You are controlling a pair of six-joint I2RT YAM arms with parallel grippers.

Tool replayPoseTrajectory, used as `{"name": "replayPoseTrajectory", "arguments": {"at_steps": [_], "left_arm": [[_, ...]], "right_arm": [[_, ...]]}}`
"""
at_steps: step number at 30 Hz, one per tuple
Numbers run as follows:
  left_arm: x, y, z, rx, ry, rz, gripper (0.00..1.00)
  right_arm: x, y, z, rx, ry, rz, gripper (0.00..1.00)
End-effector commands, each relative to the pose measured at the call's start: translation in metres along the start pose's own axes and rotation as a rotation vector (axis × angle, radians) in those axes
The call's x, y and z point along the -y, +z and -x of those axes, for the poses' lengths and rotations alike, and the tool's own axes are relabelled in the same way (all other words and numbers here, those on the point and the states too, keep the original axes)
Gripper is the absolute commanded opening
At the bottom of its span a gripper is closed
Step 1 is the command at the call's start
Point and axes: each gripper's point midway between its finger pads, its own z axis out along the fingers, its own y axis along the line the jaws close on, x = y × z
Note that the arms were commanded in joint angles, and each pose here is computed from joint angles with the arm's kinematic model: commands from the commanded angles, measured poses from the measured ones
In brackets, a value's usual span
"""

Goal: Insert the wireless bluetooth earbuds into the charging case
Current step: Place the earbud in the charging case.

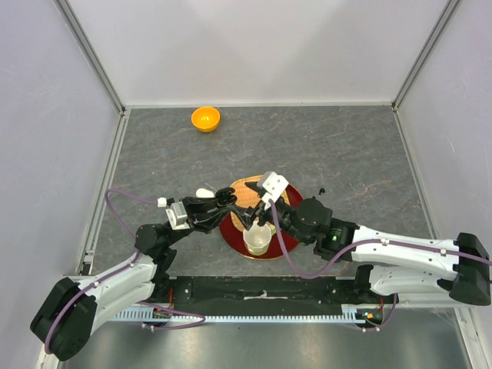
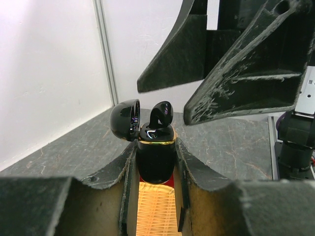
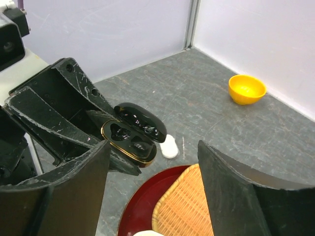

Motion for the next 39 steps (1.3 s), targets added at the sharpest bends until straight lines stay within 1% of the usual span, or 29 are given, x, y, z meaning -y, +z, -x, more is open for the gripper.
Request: {"name": "replayPoseTrajectory", "arguments": {"at_steps": [1,3,5,6,7,8,10,11,12,13,14,15,16,17,18,19,20,21,22,23,25,26,28,29,34,35,39], "left_arm": [[0.008,0.006,0.086,0.32,0.192,-0.036,0.02],[0.008,0.006,0.084,0.315,0.191,-0.035,0.02],[0.008,0.006,0.084,0.313,0.189,-0.037,0.02],[0.008,0.006,0.083,0.312,0.188,-0.035,0.02],[0.007,0.006,0.082,0.31,0.186,-0.033,0.02],[0.007,0.006,0.083,0.312,0.188,-0.032,0.02],[0.007,0.005,0.083,0.314,0.189,-0.03,0.02],[0.007,0.005,0.083,0.312,0.188,-0.03,0.02],[0.008,0.005,0.082,0.31,0.184,-0.032,0.02],[0.008,0.005,0.082,0.312,0.184,-0.032,0.02],[0.007,0.005,0.082,0.309,0.181,-0.032,0.02],[0.008,0.005,0.082,0.31,0.179,-0.034,0.02],[0.008,0.005,0.082,0.31,0.177,-0.035,0.02],[0.008,0.006,0.081,0.309,0.176,-0.034,0.02],[0.008,0.005,0.082,0.31,0.177,-0.035,0.02],[0.008,0.005,0.082,0.31,0.176,-0.035,0.02],[0.008,0.005,0.082,0.31,0.178,-0.033,0.02],[0.008,0.005,0.081,0.309,0.176,-0.031,0.02],[0.008,0.005,0.082,0.311,0.177,-0.032,0.02],[0.008,0.004,0.082,0.311,0.176,-0.03,0.02],[0.007,0.004,0.081,0.309,0.176,-0.028,0.02],[0.007,0.004,0.081,0.31,0.175,-0.028,0.02],[0.007,0.004,0.081,0.31,0.177,-0.028,0.02],[0.007,0.004,0.081,0.309,0.177,-0.026,0.02],[0.007,0.004,0.081,0.308,0.174,-0.027,0.02],[0.007,0.004,0.081,0.31,0.175,-0.027,0.02],[0.006,0.004,0.081,0.31,0.175,-0.023,0.02]], "right_arm": [[0.02,-0.016,0.043,0.15,0.108,-0.094,0.81],[0.027,-0.025,0.059,0.199,0.138,-0.113,0.87],[0.033,-0.031,0.069,0.226,0.176,-0.136,0.91],[0.039,-0.037,0.079,0.247,0.198,-0.158,0.97],[0.044,-0.039,0.081,0.245,0.206,-0.18,0.98],[0.061,-0.044,0.081,0.237,0.219,-0.278,0.98],[0.089,-0.051,0.076,0.182,0.214,-0.422,0.98],[0.108,-0.059,0.072,0.163,0.219,-0.533,0.98],[0.126,-0.063,0.065,0.124,0.203,-0.596,0.98],[0.132,-0.063,0.062,0.114,0.236,-0.614,0.98],[0.135,-0.064,0.053,0.069,0.239,-0.609,0.98],[0.128,-0.054,0.055,0.059,0.25,-0.505,0.96],[0.119,-0.049,0.053,0.046,0.264,-0.439,0.95],[0.109,-0.043,0.05,0.027,0.264,-0.377,0.91],[0.087,-0.036,0.046,-0.001,0.265,-0.246,0.88],[0.076,-0.032,0.042,-0.022,0.271,-0.193,0.85],[0.065,-0.026,0.031,-0.069,0.271,-0.134,0.78],[0.049,-0.023,0.035,-0.076,0.28,-0.05,0.74],[0.042,-0.02,0.033,-0.088,0.289,-0.01,0.7],[0.033,-0.018,0.022,-0.133,0.303,0.028,0.61],[0.012,-0.017,0.025,-0.145,0.319,0.142,0.54],[0.01,-0.015,0.024,-0.147,0.332,0.153,0.48],[0.008,-0.016,0.022,-0.154,0.34,0.159,0.43],[0.007,-0.016,0.029,-0.124,0.34,0.168,0.4],[0.006,-0.018,0.034,-0.104,0.341,0.181,0.34],[0.002,-0.019,0.035,-0.103,0.343,0.202,0.31],[-0.005,-0.019,0.035,-0.104,0.353,0.241,0.27]]}}
